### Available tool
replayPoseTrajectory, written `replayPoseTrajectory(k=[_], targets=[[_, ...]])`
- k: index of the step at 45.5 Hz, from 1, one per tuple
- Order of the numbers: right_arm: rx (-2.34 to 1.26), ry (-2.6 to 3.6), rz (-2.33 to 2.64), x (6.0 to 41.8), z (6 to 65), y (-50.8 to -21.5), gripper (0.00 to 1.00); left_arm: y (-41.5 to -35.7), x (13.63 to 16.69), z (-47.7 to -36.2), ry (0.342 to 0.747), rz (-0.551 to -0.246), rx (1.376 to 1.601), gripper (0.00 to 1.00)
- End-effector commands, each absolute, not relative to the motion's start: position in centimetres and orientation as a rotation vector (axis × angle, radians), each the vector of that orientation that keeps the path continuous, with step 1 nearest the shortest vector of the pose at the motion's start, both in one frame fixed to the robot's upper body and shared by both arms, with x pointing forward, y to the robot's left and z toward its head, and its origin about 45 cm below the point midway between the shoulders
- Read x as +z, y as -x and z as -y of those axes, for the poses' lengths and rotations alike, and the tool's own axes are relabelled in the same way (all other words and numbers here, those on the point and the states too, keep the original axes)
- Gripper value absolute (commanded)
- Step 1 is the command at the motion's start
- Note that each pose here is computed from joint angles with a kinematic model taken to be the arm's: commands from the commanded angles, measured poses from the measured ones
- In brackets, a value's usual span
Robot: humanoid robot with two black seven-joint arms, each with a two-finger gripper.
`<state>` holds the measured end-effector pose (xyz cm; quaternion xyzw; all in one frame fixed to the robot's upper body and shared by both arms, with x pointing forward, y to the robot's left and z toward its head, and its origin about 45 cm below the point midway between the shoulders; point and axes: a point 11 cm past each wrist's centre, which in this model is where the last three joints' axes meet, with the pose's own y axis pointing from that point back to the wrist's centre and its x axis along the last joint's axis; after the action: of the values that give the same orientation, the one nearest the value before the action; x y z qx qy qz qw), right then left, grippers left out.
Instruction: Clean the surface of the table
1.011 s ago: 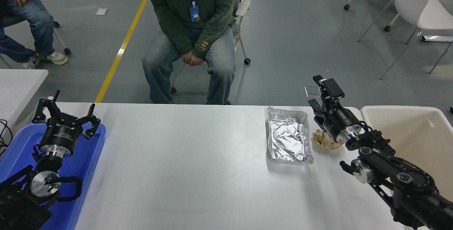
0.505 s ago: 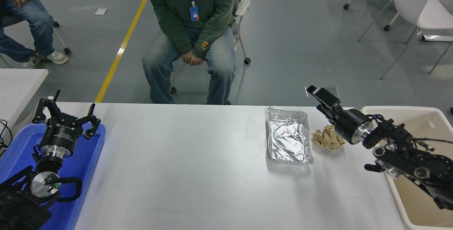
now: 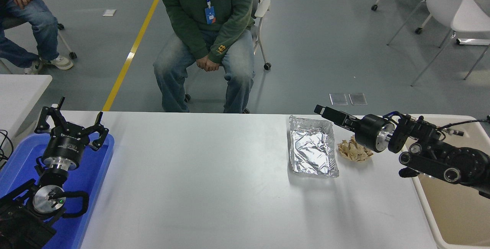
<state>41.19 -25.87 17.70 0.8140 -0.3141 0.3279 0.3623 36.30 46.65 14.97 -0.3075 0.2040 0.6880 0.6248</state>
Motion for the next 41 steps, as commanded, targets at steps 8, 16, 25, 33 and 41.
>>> replayPoseTrajectory(k=[8,16,25,33,41], targets=[[0.933,-1.961,0.55,14.7,25.1,-41.0,0.99,-36.31,14.98,-46.7,0.706,-0.468,1.579,1.0],[0.938,-1.864,0.452,13.1,26.1,-40.8,0.99,-36.31,14.98,-46.7,0.706,-0.468,1.579,1.0],[0.881,-1.823,0.451,12.4,26.1,-40.8,0.99,-36.32,14.98,-46.6,0.705,-0.467,1.578,1.0],[0.828,-1.791,0.451,11.8,26.5,-40.6,0.99,-36.31,14.98,-46.7,0.706,-0.468,1.579,1.0],[0.799,-1.752,0.458,11.3,26.8,-40.5,0.99,-36.31,14.98,-46.7,0.706,-0.468,1.579,1.0]])
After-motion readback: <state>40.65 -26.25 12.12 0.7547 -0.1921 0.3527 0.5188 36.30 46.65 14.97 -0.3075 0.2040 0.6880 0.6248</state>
